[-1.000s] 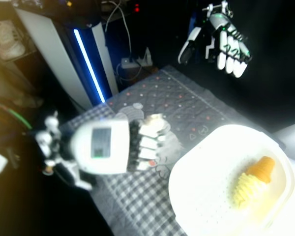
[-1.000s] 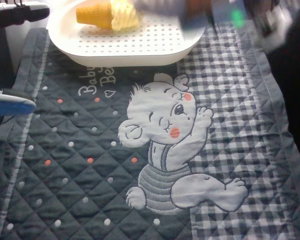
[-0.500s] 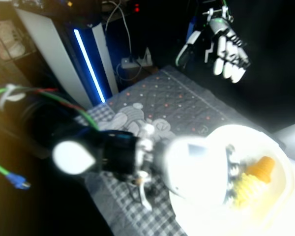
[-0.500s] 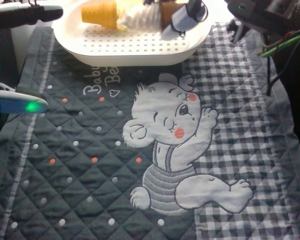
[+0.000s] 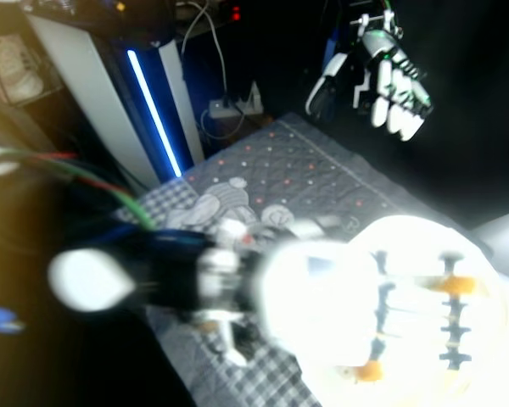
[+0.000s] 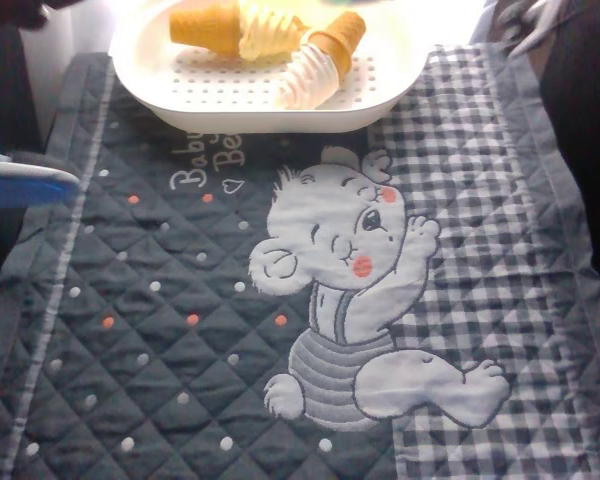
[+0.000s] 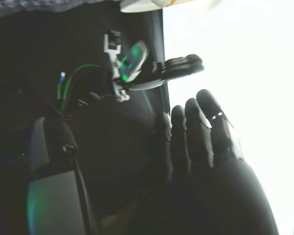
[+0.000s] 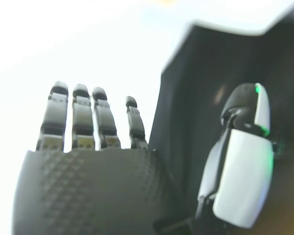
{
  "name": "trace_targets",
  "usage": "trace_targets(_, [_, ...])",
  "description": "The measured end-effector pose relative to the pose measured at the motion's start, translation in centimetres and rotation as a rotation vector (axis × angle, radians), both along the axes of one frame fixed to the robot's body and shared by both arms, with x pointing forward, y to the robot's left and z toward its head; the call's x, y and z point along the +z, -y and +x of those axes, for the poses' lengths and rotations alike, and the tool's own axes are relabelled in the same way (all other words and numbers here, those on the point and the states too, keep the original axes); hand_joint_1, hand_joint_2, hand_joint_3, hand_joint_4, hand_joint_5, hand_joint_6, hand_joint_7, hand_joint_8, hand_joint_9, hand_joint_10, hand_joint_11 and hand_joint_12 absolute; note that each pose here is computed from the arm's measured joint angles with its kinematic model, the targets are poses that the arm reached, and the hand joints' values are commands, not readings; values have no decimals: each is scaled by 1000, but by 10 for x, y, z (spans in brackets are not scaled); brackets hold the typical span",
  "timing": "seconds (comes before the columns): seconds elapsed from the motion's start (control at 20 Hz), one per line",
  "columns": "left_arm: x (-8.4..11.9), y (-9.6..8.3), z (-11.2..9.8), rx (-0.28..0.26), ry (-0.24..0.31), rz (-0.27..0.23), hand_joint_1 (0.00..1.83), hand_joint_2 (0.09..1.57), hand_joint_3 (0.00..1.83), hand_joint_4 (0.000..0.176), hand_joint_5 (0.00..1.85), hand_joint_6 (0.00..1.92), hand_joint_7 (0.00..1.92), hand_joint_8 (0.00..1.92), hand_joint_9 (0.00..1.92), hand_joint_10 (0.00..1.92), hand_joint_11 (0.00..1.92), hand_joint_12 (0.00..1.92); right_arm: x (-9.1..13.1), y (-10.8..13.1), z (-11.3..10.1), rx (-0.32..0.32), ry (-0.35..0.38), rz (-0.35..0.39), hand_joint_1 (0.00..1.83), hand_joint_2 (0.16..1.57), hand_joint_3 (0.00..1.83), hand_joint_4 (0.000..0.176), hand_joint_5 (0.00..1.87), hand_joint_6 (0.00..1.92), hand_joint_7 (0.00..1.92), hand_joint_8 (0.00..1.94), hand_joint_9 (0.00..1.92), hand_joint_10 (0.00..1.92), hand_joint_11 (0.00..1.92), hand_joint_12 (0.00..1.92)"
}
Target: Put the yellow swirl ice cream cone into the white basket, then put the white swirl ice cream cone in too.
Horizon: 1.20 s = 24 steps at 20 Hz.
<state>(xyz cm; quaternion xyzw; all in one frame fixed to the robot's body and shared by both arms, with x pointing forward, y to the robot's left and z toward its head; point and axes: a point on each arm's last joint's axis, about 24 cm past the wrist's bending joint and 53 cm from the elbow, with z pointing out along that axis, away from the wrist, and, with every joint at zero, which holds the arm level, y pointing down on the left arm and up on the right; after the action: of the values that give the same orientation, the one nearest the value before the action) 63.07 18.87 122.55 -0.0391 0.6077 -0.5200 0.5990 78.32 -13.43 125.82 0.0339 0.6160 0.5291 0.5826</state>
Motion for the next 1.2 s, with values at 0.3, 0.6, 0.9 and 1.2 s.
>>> trace_targets(0.3, [34, -27, -33, 59, 140, -93, 819, 913, 34, 16, 157, 3, 124, 2, 150, 9, 0, 914, 97, 51, -122, 99, 308, 241, 723, 747, 0, 176, 0, 0, 0, 0, 0, 0, 0, 0])
trace_targets(0.6, [13, -44, -45, 124, 91, -212, 51, 1252, 32, 0, 0, 0, 0, 0, 36, 5, 0, 451, -14, 107, -164, -63, 107, 378, 743, 860, 0, 160, 9, 3, 0, 0, 0, 0, 0, 0])
trace_targets(0.9, [57, -18, -50, -31, 217, -313, 39, 1326, 0, 110, 0, 0, 0, 0, 52, 5, 13, 160, 23, 86, -188, 84, 219, 363, 370, 1125, 8, 36, 335, 926, 484, 46, 303, 28, 3, 716])
trace_targets(1.2, [78, -19, -50, -40, 283, -341, 168, 1228, 0, 99, 77, 88, 357, 84, 341, 124, 0, 1024, 54, 83, -198, 120, 319, 381, 641, 1065, 0, 0, 509, 1316, 502, 1171, 506, 872, 14, 952])
